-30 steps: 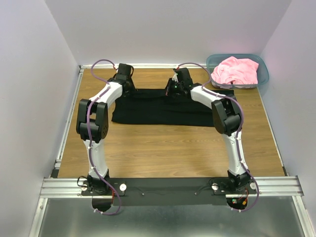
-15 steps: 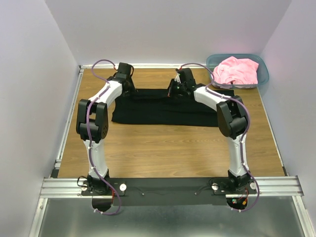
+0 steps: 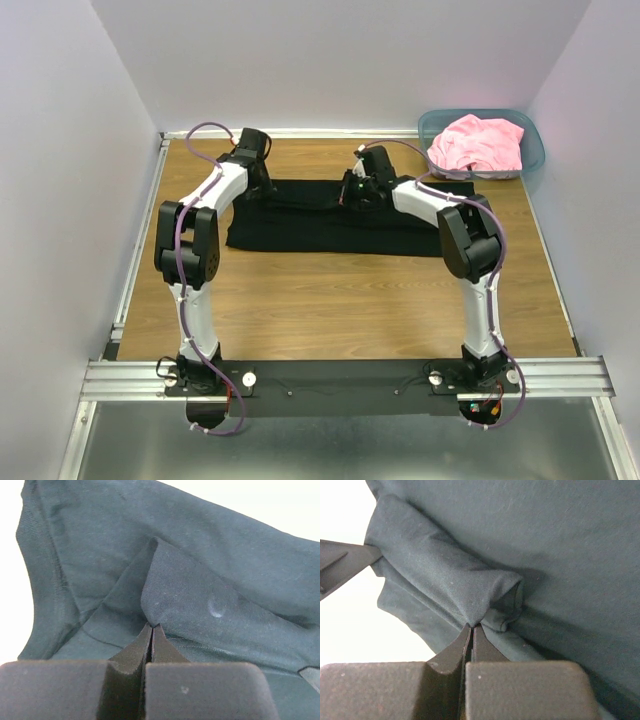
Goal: Fold and stack the t-shirts
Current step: Fold the tshirt
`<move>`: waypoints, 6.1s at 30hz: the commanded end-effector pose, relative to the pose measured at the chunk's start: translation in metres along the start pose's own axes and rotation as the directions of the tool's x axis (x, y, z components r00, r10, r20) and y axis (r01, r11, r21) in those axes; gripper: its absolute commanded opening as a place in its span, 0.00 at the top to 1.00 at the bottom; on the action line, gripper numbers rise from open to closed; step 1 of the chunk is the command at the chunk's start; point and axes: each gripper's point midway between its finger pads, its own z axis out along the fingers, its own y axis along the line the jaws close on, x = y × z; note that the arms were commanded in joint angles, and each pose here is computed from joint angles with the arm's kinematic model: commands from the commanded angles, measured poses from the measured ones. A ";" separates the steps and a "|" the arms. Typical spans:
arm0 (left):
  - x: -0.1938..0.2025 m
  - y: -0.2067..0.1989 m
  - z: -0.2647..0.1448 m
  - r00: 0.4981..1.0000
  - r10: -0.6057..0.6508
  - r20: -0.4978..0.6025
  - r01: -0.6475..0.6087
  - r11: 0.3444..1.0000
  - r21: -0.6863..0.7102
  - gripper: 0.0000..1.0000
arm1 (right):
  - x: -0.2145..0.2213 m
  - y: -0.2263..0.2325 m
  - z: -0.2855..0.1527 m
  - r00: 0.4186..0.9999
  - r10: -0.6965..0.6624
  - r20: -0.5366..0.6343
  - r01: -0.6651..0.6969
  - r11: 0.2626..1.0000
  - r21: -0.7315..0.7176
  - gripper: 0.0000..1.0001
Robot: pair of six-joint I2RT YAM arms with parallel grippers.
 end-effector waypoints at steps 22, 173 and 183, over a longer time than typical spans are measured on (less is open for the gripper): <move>-0.017 0.037 0.005 0.997 0.066 0.041 -0.058 0.984 -0.167 0.84 | 0.032 -0.003 -0.006 0.993 0.036 -0.108 -0.037 0.999 0.000 0.58; 0.069 0.107 -0.036 0.968 -0.243 0.067 0.246 0.969 -0.035 0.62 | -0.012 -0.230 -0.284 0.803 0.366 0.470 -0.522 0.813 0.259 0.66; 0.093 0.135 -0.010 0.967 -0.255 0.021 0.255 0.956 -0.146 0.69 | 0.019 -0.274 -0.276 0.786 0.386 0.484 -0.587 0.713 0.384 0.70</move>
